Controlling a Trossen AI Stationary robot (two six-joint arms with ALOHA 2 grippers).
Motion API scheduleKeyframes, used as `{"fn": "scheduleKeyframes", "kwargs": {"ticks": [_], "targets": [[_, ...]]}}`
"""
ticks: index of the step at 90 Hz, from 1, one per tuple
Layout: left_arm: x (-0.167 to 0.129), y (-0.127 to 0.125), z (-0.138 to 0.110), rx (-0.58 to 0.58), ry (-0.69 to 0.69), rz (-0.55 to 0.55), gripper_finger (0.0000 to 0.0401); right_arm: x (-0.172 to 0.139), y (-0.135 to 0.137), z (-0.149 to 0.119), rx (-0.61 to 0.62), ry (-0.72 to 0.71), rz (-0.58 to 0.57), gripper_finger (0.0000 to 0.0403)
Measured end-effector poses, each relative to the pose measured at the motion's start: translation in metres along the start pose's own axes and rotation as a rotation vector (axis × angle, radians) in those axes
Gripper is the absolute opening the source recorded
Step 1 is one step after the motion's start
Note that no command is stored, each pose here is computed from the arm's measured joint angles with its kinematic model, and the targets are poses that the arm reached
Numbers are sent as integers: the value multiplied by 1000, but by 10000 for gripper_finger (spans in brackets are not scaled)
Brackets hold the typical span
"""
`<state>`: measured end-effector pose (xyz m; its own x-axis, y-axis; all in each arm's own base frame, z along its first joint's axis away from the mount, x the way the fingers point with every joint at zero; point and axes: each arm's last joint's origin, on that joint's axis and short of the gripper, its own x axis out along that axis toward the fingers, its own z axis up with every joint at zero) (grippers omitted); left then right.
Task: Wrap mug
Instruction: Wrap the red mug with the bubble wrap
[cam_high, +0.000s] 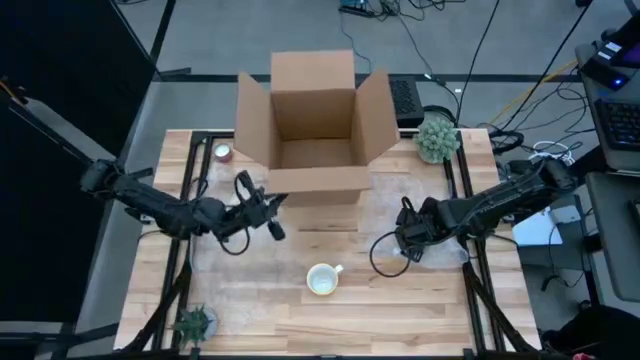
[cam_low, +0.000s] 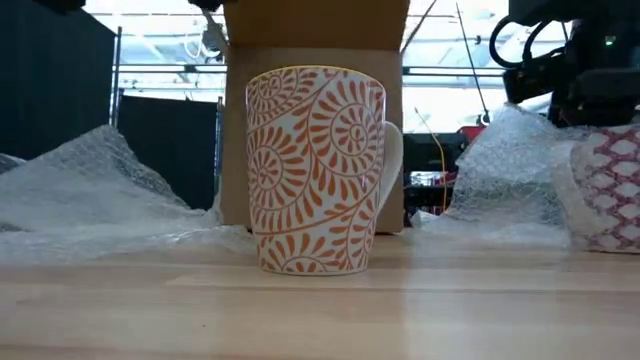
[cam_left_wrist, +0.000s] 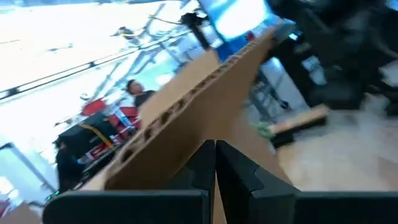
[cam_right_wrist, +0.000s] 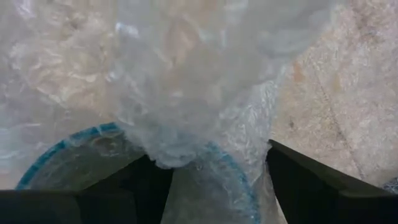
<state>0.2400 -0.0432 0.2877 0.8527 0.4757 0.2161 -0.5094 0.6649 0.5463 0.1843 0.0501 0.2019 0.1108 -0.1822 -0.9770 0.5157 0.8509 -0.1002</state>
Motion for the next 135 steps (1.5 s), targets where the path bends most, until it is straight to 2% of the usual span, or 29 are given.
{"fn": "scheduleKeyframes", "kwargs": {"ticks": [9,30,45,56,65,77,97,113,124,135], "targets": [[0,0,0,-1,5,-2,0,0,0,0,0,0,0,231],[-18,-16,13,-9,-44,-105,0,0,0,0,0,-1,-1,231],[-41,-29,28,-94,-100,-214,0,0,0,0,0,-1,-1,231],[-55,-41,31,-133,-91,-313,0,0,0,0,-1,-1,-1,231],[-64,-50,28,-184,-39,-394,0,0,0,0,-1,-1,-1,231],[-72,-61,14,-193,101,-484,0,0,0,0,0,-1,-1,231],[-79,-68,-13,-247,352,-559,0,0,0,1,1,-6,4,231],[-79,-71,-20,-273,409,-593,0,0,3,3,-1,-33,32,229],[-78,-73,-21,-264,416,-594,0,2,3,3,2,-39,39,203],[-78,-74,-22,-260,421,-594,0,11,2,-1,1,-31,43,143]]}}
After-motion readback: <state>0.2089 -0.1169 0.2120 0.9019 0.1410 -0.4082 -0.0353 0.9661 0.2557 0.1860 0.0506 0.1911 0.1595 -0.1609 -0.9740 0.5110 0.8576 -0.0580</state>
